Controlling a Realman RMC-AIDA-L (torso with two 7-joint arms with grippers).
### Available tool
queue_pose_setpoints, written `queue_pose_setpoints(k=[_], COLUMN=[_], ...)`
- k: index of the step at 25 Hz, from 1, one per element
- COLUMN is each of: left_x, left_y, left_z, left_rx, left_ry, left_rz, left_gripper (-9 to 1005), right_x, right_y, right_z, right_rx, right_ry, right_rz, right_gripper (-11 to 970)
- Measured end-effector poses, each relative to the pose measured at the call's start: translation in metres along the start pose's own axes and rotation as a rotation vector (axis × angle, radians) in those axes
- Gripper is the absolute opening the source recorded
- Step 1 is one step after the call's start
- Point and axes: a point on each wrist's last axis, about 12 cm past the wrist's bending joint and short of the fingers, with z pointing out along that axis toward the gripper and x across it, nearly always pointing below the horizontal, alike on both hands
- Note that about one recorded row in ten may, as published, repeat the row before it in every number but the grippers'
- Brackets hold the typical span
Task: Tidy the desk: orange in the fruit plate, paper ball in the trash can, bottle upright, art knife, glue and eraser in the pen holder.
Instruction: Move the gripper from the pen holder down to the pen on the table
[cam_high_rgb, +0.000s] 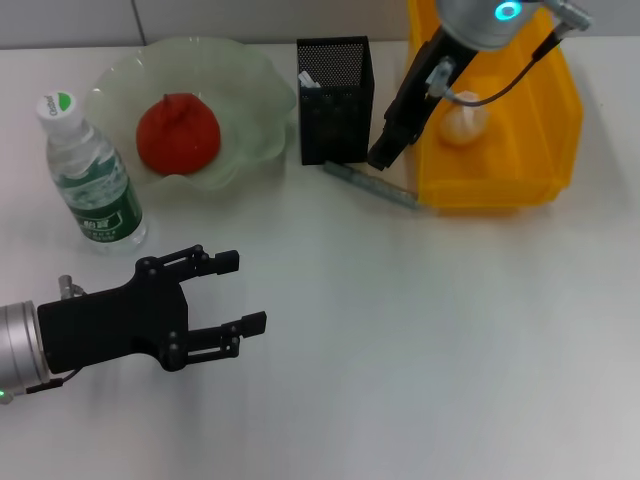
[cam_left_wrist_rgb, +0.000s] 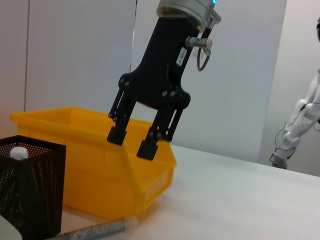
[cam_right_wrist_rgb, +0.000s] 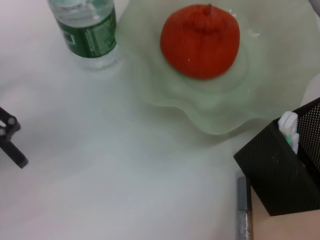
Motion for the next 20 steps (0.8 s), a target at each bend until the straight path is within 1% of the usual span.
queue_pose_setpoints(k=[1,2,5,6,8,10,14,20], left_x=[0.0,0.0,0.001,0.001,0.001,0.001,0.001,0.001], left_y=[0.0,0.0,0.0,0.0,0.0,0.0,0.0,-0.001], left_z=[0.0,0.0,0.001,0.001,0.002,0.003,0.004,0.005], left_rx=[-0.001,-0.001,-0.005,-0.006,-0.009,-0.01,-0.012,-0.012], left_ry=[0.001,0.001,0.003,0.003,0.002,0.001,0.0,-0.003], left_rz=[0.0,0.0,0.004,0.005,0.006,0.006,0.005,0.006], left_gripper=[761,761,760,760,759,758,757,754], right_x=[-0.003,-0.003,-0.006,-0.008,-0.009,-0.012,-0.014,-0.011], right_y=[0.002,0.002,0.004,0.005,0.006,0.01,0.012,0.014], right_z=[0.007,0.007,0.019,0.027,0.034,0.042,0.047,0.06], right_rx=[0.011,0.011,0.027,0.049,0.07,0.079,0.086,0.119], right_ry=[0.015,0.015,0.032,0.038,0.043,0.033,0.029,0.044], right_rz=[-0.004,-0.004,-0.008,-0.012,-0.019,-0.039,-0.05,-0.063], right_gripper=[628,628,628,628,628,628,628,628])
